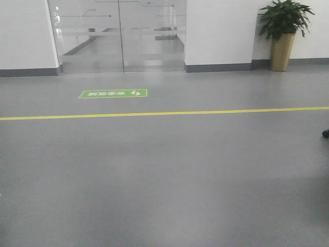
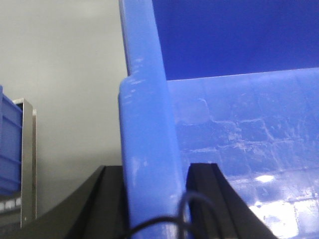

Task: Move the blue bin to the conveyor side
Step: 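Hold the blue bin with both grippers while driving across the floor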

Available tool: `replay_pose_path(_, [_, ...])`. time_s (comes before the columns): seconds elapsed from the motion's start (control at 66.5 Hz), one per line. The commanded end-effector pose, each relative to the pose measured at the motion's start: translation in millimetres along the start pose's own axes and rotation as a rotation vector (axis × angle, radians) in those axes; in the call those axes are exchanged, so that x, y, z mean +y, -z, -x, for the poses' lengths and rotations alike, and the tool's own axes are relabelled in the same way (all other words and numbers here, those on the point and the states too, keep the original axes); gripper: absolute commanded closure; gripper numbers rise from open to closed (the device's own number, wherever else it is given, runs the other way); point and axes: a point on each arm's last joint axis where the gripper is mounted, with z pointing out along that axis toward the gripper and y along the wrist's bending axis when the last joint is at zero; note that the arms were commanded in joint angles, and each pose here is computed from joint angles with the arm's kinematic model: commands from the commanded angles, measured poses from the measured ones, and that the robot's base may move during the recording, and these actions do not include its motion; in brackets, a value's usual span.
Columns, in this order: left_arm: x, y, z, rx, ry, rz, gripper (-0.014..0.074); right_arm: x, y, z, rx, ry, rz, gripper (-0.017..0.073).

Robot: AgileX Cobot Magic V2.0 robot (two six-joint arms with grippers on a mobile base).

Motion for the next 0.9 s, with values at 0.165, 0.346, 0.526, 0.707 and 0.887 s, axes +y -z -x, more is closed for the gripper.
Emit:
replay_pose_path(0.165, [-1.4,13.8,7.6,-0.120,-0.023,-0.005,0.0609,-1.2,14.4,10.0,-0.143,0.027,-0.005,0.0638])
replay_pose_path(0.346, [-1.4,13.8,7.6,-0.120,-0.023,-0.005,0.0609,-1.2,14.4,10.0,-0.143,0.027,-0.005,0.0638])
replay_pose_path(0.526, [-1.0,13.8,7.6,-0.120,-0.025,-0.001,0.0609,-1.2,14.4,10.0,-0.143,0.027,-0.005,0.0638])
replay_pose_path(0.707, [-1.0,13.8,7.6,-0.120,-0.025,-0.001,0.0609,-1.1,13.5,10.6,-0.144,0.027,-0.004,0.0638])
replay_pose_path(0.887, [-1.0,13.8,7.6,-0.120,-0.025,-0.001,0.0609,-1.0,13.5,10.7,-0.146,0.027,-0.004,0.0638])
